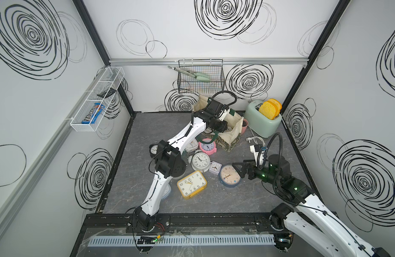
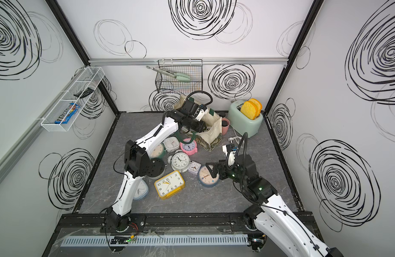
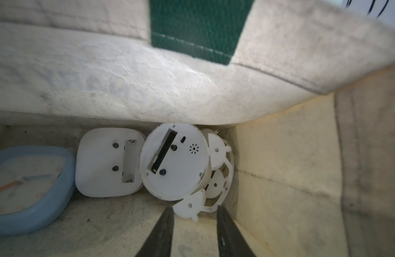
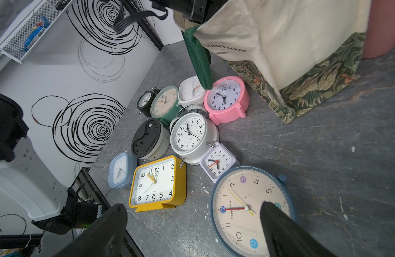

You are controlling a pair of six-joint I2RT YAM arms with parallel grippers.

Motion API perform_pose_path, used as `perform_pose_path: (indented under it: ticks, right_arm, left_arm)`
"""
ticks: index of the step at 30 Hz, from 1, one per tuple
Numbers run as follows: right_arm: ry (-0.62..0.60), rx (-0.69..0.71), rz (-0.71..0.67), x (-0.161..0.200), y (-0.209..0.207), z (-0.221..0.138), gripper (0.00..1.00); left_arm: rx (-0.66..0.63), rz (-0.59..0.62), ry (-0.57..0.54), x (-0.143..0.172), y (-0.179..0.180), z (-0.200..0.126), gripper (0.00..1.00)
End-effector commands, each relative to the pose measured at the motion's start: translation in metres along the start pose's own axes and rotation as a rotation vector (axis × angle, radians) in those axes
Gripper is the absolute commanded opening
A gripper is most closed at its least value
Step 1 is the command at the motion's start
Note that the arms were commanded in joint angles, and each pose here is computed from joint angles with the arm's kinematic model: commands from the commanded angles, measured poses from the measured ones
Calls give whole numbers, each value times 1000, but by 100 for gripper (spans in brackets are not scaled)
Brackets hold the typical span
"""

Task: Put the alarm clock into the canvas bag
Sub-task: Place the alarm at the canvas bag, then adjust the alarm at the center of the board.

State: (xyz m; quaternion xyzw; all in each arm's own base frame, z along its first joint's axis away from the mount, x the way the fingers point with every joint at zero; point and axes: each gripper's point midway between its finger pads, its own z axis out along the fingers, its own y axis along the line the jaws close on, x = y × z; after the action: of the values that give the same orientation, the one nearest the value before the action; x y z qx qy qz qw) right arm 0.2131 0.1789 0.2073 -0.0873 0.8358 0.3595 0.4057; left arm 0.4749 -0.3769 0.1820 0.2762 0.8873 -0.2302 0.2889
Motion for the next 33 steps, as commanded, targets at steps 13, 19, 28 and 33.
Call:
perform_pose_path:
  ticks: [13, 19, 28, 33]
  right_arm:
    - [43, 93, 82, 18, -35, 14, 97]
    - [49, 82, 176, 24, -52, 21, 97]
    - [22, 68, 284, 28, -87, 27, 97]
    - [35, 51, 289, 32, -94, 31, 97]
  left_arm:
    - [53, -141, -387, -89, -9, -162, 96]
    - [27, -229, -498, -71, -7, -226, 96]
    - [83, -298, -477, 62, -49, -267, 100]
    - [134, -266, -289, 158, -94, -228, 82]
